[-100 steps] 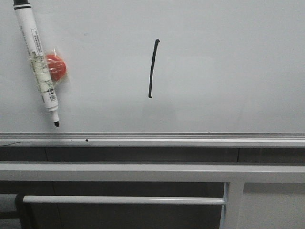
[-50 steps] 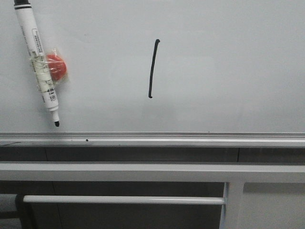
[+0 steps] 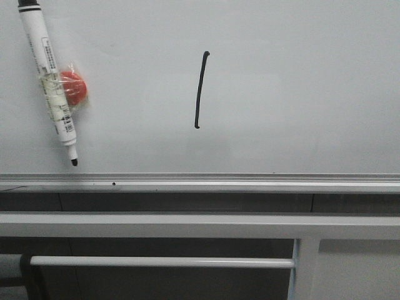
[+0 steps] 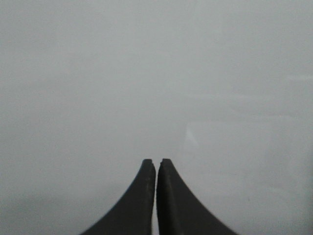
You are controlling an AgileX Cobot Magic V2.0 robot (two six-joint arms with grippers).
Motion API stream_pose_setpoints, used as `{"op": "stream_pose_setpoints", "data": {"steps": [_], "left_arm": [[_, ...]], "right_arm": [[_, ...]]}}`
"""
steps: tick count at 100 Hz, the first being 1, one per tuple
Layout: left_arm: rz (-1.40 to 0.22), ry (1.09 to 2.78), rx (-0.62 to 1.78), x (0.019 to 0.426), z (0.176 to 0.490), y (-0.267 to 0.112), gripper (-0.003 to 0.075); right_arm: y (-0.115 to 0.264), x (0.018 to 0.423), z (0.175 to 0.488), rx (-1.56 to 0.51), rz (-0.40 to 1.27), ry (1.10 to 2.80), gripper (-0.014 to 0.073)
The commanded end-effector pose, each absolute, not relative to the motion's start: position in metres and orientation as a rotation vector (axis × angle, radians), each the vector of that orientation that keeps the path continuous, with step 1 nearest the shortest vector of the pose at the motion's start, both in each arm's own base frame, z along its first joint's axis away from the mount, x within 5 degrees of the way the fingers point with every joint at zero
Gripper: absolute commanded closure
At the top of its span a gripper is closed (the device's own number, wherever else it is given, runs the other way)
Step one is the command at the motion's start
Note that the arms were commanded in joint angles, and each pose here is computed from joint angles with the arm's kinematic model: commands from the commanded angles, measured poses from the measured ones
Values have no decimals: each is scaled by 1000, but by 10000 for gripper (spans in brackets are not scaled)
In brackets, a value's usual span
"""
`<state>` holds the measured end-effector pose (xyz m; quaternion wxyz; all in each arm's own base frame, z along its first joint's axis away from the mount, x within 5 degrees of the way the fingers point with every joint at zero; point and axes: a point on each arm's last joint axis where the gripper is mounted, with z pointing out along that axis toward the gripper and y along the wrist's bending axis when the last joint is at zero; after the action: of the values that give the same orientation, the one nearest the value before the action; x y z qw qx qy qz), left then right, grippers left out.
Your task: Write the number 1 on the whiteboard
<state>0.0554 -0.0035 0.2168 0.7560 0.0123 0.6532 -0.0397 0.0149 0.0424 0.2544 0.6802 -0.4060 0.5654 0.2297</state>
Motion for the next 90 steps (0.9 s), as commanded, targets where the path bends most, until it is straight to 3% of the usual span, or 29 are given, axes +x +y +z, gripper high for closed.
{"op": "stream_pose_setpoints", "data": {"steps": [1,26,44,70,90], "left_arm": [[-72,1453,8,55,213,-3,741],[10,1729,22,54,187,-1,741],[22,1726,30,54,187,-1,741],[-98,1709,-7,54,189,-5,741],[3,1726,80,54,187,-3,741]], "right_arm": [[40,16,266,-846,507,1239,658],[40,16,266,-846,507,1239,658],[40,16,266,-846,507,1239,658],[40,16,266,-846,507,1239,658],[40,16,266,-846,507,1239,658]]}}
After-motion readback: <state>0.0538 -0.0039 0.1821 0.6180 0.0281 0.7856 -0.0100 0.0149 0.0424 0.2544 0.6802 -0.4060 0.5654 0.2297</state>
